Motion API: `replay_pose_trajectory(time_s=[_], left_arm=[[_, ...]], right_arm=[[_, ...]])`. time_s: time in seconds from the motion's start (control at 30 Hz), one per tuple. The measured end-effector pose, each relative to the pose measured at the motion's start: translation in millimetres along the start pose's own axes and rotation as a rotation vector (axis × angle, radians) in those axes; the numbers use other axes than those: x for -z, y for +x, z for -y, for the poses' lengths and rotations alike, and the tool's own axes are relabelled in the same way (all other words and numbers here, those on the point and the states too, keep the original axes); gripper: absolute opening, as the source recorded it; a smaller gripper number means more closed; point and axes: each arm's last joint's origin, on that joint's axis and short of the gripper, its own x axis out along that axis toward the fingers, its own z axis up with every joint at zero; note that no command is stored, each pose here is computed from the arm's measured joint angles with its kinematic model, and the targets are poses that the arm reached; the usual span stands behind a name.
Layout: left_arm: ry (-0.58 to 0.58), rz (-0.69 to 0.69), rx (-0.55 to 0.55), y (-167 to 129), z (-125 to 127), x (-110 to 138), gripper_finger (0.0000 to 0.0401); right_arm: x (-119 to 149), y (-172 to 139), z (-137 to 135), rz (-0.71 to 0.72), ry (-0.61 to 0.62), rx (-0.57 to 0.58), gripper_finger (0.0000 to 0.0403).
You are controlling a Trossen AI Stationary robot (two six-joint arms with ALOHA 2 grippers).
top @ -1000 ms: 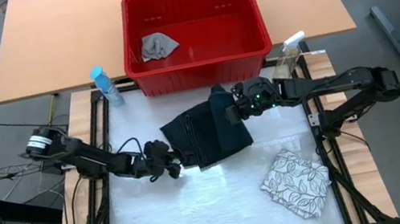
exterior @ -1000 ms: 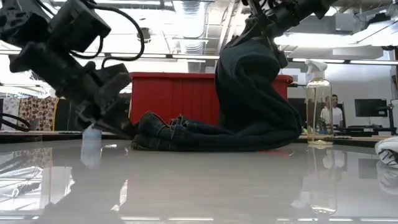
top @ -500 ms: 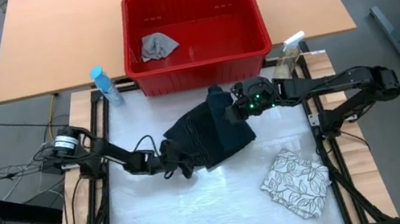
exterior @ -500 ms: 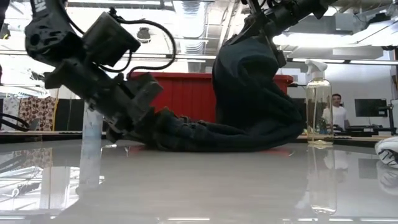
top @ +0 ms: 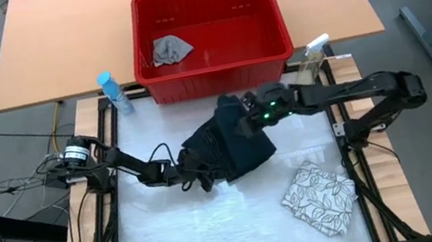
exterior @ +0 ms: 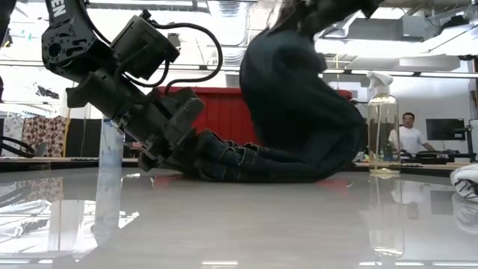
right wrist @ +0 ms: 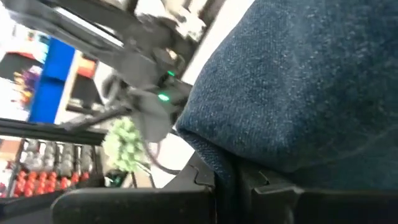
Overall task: Fold laundry
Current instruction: Fold the dark blue pants
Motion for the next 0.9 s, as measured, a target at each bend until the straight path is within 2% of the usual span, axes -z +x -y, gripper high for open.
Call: replay_pose_trajectory(time_s=[0.23,0.47,0.6,0.9], left_arm=[[0.008,0.003,0.005,0.0,0.3,-0.3,0.0000],[0.011,0.003,0.005,0.0,0.3,-0.3,0.0000],[0.011,0.002,0.005,0.0,0.3,-0.3,0.0000],[0.011,0.002,0.005,-0.1,0.2,-0.2,0.0000]], right_arm=[[3.1,46.8,11.7,-0.073,0.011,-0.096,0.0037],[0.4,77.3,18.8,-0.119,-0.001,-0.088,0.0037],[0.4,85.2,30.6,-0.142,0.006,-0.044,0.0037],[-11.7,81.7,45.3,-0.124,0.002,0.018,0.0037]])
